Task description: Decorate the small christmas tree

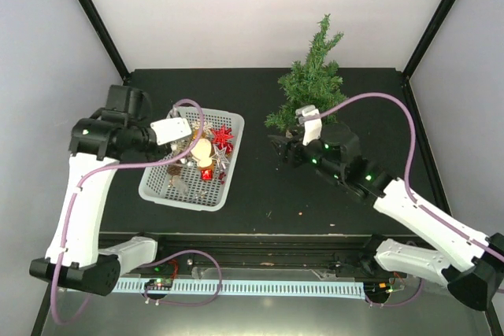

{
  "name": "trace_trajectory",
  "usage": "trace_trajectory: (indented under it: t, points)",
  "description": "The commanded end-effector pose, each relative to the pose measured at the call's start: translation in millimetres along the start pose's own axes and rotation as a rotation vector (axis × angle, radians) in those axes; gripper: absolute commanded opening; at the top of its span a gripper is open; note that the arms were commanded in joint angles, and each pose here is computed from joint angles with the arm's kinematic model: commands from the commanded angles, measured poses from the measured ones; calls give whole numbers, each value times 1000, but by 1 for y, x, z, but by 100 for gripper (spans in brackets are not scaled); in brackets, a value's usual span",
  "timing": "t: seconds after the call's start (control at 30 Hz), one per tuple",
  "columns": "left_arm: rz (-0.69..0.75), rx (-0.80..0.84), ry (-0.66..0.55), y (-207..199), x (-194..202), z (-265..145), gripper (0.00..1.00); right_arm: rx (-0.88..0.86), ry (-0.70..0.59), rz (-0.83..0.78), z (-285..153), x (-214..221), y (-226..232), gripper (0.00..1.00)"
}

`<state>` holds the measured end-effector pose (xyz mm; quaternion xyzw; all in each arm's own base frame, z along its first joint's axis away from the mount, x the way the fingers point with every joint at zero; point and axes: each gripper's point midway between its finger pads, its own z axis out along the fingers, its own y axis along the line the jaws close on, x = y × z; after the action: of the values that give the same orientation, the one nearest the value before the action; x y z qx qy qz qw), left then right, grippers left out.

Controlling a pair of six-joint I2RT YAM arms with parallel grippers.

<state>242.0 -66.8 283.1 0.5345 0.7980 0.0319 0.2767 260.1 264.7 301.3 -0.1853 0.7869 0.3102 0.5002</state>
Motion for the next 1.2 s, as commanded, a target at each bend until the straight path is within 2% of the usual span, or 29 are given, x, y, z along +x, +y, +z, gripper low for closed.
trace_trajectory:
  t: [0.0, 0.17, 0.33, 0.47, 0.67, 0.73, 0.87, 1.17]
  points:
    - [-54, -34, -109, -2, -25, -49, 2, -22, 23, -8, -23, 10, 1, 75]
    - [-82, -49, -188, 2, -46, -85, 2, -108, 54, -12, -36, 20, 15, 75]
    - [-98, -58, -323, 3, -73, -116, 2, -270, 98, -4, -36, 36, 48, 75]
    - [-113, -37, -398, 2, -89, -130, 2, -329, 128, -20, -28, 45, 67, 76]
    - [-111, 34, -532, -10, -115, -153, 2, -369, 148, -48, -3, 51, 100, 86]
    - [-107, 57, -538, -15, -119, -154, 2, -403, 138, -48, 4, 47, 117, 91]
    - [-106, 92, -523, -22, -120, -147, 2, -405, 136, -77, 21, 41, 143, 92]
    - [-76, 127, -557, -43, -120, -157, 1, -418, 114, -65, 48, 31, 162, 92]
